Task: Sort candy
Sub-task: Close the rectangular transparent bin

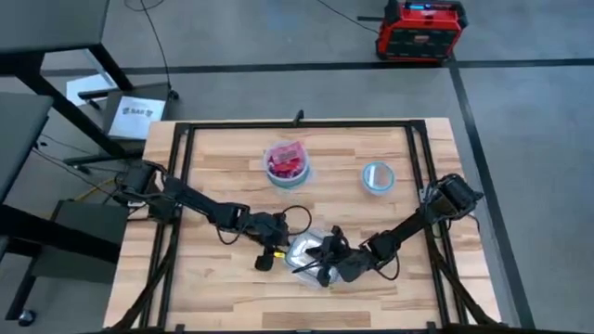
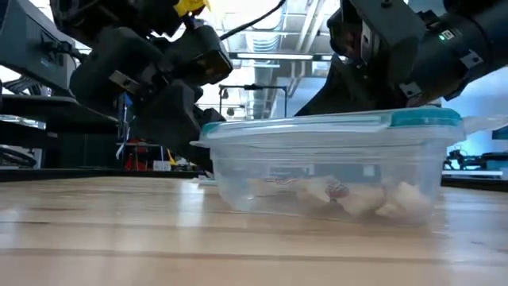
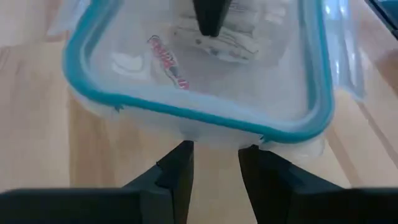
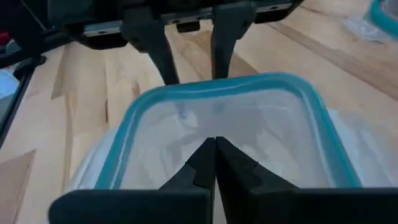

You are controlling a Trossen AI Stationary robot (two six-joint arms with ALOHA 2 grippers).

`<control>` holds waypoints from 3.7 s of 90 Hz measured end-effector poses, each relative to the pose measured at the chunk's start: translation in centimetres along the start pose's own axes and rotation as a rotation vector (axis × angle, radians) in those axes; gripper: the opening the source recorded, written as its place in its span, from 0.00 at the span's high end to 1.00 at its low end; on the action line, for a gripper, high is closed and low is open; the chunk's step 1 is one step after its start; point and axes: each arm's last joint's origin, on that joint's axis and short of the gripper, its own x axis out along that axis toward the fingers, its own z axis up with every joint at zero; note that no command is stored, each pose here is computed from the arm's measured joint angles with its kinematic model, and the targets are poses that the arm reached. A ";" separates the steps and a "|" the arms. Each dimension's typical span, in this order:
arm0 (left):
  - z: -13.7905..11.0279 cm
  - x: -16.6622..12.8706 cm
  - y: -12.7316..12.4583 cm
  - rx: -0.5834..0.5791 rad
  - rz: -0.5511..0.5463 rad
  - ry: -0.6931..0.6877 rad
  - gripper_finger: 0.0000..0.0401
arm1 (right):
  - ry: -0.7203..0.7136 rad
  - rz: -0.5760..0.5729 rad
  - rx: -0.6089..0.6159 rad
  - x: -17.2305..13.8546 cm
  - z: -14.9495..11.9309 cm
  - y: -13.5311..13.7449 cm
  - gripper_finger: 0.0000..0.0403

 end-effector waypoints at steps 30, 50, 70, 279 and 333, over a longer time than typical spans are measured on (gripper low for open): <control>1.6 -1.2 -0.2 -0.006 0.080 0.218 0.72 | -0.027 0.031 -0.087 -1.6 1.6 0.5 1.00; 5.0 -4.5 -1.1 -0.062 0.129 0.130 0.72 | -0.023 0.085 -0.127 -6.4 4.5 1.4 1.00; 5.2 -2.3 -2.9 -0.100 -0.057 0.028 0.72 | 0.102 -0.178 -0.077 -10.7 5.0 -2.1 1.00; 1.9 -8.5 -1.5 -0.260 0.354 0.394 0.72 | 0.278 -0.017 -0.025 -5.9 6.4 -3.5 1.00; 0.4 -1.9 -6.7 -0.262 0.171 0.228 0.72 | 0.398 -0.048 -0.001 -1.3 9.9 -11.3 1.00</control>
